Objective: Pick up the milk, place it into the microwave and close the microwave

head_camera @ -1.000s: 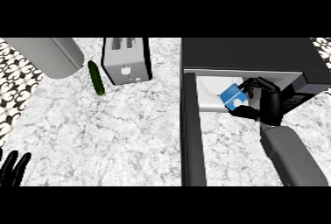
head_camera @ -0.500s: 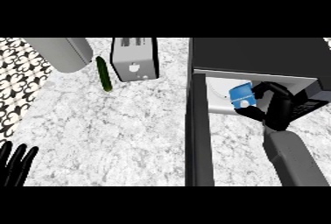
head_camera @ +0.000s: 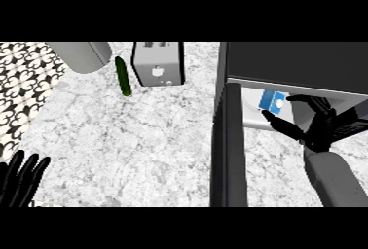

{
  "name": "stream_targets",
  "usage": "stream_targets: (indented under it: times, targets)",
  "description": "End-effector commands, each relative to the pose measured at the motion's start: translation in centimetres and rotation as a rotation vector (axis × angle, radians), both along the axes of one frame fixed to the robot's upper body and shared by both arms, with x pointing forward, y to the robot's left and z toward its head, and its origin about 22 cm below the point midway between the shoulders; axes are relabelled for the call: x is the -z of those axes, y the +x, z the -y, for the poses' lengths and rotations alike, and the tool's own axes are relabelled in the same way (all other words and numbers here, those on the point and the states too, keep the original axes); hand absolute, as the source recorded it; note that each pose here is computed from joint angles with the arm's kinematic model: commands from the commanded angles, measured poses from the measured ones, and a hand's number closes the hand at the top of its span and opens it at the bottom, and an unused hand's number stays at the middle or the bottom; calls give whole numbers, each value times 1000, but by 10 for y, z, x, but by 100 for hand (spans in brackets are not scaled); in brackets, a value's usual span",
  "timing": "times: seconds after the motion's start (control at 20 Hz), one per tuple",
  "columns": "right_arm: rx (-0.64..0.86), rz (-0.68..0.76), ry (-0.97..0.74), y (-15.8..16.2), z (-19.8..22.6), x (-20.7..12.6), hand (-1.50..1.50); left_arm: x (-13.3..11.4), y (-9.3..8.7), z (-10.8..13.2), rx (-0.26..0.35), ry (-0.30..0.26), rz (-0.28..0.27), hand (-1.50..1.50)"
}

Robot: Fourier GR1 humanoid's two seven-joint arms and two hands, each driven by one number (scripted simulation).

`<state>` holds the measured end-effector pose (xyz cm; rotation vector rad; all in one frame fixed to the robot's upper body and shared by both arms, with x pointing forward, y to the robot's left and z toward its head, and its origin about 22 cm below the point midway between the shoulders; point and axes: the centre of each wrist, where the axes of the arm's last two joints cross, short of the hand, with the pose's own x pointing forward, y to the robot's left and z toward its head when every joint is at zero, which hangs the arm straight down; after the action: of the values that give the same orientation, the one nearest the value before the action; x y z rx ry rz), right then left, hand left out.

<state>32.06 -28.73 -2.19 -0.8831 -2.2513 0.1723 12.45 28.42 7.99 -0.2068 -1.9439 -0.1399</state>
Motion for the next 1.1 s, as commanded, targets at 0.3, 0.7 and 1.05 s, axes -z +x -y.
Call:
stream_targets:
  times: [0.3,0.7,1.05]
  targets:
    - [-8,-236,152,28,-25,2,-150,-2,15,11,61,18,11,-150]
    - [-32,-281,196,29,-35,13,-150,1,17,20,66,18,4,-150]
    - [-5,-437,219,88,-29,-39,-150,6,20,30,58,34,-11,-150]
